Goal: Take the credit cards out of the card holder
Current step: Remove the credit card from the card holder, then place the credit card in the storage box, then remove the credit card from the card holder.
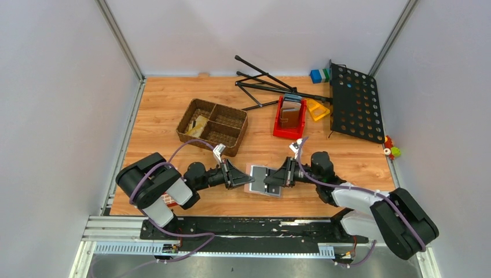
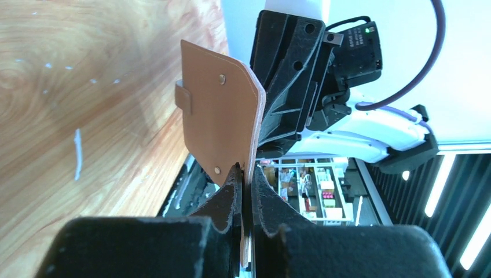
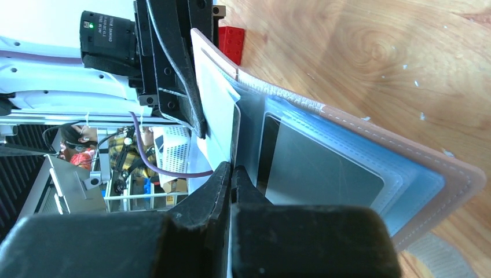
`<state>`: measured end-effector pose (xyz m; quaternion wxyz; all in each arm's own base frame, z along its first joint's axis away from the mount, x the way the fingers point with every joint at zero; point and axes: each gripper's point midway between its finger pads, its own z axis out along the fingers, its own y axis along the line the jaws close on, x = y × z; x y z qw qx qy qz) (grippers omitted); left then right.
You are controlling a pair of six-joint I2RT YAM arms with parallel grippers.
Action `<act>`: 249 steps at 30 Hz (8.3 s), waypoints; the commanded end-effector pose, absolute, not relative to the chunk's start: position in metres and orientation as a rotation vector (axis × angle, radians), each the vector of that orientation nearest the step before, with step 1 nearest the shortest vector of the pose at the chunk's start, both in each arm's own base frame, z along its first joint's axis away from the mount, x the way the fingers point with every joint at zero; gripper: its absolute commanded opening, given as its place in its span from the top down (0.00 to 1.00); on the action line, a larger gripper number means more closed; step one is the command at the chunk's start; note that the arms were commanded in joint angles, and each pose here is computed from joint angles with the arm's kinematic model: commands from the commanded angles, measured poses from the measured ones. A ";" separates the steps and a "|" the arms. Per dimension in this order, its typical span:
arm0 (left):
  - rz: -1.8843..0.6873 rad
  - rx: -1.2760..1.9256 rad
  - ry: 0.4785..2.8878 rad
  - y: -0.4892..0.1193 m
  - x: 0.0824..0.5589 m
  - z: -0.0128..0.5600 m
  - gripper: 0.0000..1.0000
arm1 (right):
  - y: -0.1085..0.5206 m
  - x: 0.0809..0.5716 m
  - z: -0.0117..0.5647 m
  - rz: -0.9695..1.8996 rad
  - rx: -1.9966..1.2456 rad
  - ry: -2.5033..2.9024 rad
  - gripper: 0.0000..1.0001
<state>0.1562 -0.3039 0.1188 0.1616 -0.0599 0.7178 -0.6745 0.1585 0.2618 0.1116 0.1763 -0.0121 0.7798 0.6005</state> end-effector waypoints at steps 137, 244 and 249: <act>-1.569 -0.065 1.787 -0.246 0.177 0.299 1.00 | 0.259 0.199 0.235 1.365 -0.159 1.919 0.00; -1.526 0.194 1.872 -0.280 0.146 0.285 0.56 | 0.278 0.180 0.254 1.490 -0.240 1.916 1.00; -1.484 0.225 1.909 -0.296 0.152 0.287 0.61 | 0.279 0.179 0.251 1.479 -0.245 1.926 1.00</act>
